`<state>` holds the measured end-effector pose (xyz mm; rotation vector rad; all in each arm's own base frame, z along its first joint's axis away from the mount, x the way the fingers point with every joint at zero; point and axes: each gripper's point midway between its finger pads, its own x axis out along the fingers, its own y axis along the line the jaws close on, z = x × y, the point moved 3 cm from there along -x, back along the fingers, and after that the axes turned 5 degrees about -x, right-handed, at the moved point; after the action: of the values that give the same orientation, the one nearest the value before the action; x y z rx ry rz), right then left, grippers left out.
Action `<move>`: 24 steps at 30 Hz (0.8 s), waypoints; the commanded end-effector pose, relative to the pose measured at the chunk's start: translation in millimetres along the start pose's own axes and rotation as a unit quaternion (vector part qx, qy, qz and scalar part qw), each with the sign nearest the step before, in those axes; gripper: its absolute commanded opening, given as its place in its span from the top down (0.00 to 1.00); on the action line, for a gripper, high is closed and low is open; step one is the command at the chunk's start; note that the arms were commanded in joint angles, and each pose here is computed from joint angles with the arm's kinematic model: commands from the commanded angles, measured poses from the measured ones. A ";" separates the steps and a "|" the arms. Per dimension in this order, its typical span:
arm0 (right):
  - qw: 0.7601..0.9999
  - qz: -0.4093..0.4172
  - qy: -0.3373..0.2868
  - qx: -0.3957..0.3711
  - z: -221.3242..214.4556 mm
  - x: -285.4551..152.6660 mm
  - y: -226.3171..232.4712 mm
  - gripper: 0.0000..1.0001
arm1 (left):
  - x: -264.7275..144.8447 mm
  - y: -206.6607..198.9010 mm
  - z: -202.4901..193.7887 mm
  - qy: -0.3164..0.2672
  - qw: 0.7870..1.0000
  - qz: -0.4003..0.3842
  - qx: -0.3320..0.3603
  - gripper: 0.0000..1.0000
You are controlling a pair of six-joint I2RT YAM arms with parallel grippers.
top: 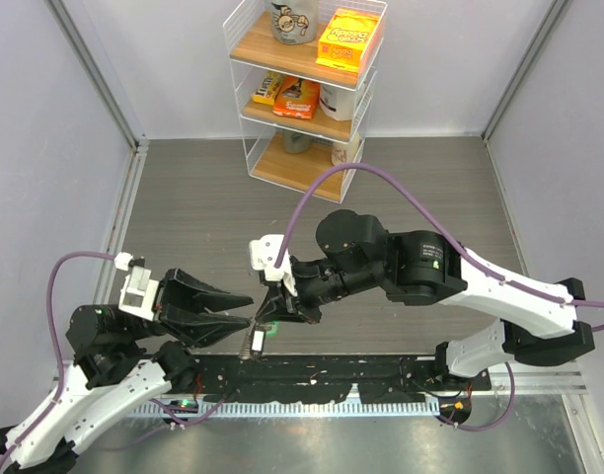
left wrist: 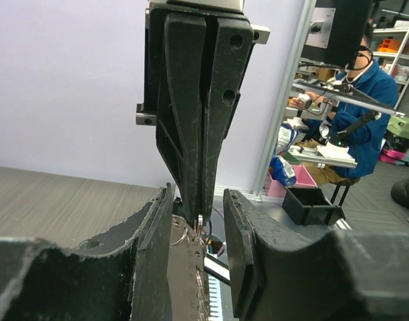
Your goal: Put the keys on the keyring
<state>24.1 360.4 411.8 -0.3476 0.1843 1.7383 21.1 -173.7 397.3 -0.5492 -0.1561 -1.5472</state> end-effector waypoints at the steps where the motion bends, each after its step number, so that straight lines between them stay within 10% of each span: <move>1: 1.000 -0.022 0.006 -0.010 8.3 -13.3 -2.9 0.95 | -3.4 -0.4 9.3 -0.013 1.000 0.017 0.021 0.58; 24: 0.972 -0.172 0.147 0.063 -67.3 -24.9 -78.3 0.95 | -28.2 19.3 -4.3 -0.007 0.993 0.106 0.041 0.57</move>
<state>88.6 337.3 358.0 -0.5691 0.4528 1.4183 34.3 -158.7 376.3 -0.5053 -0.1389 -1.3769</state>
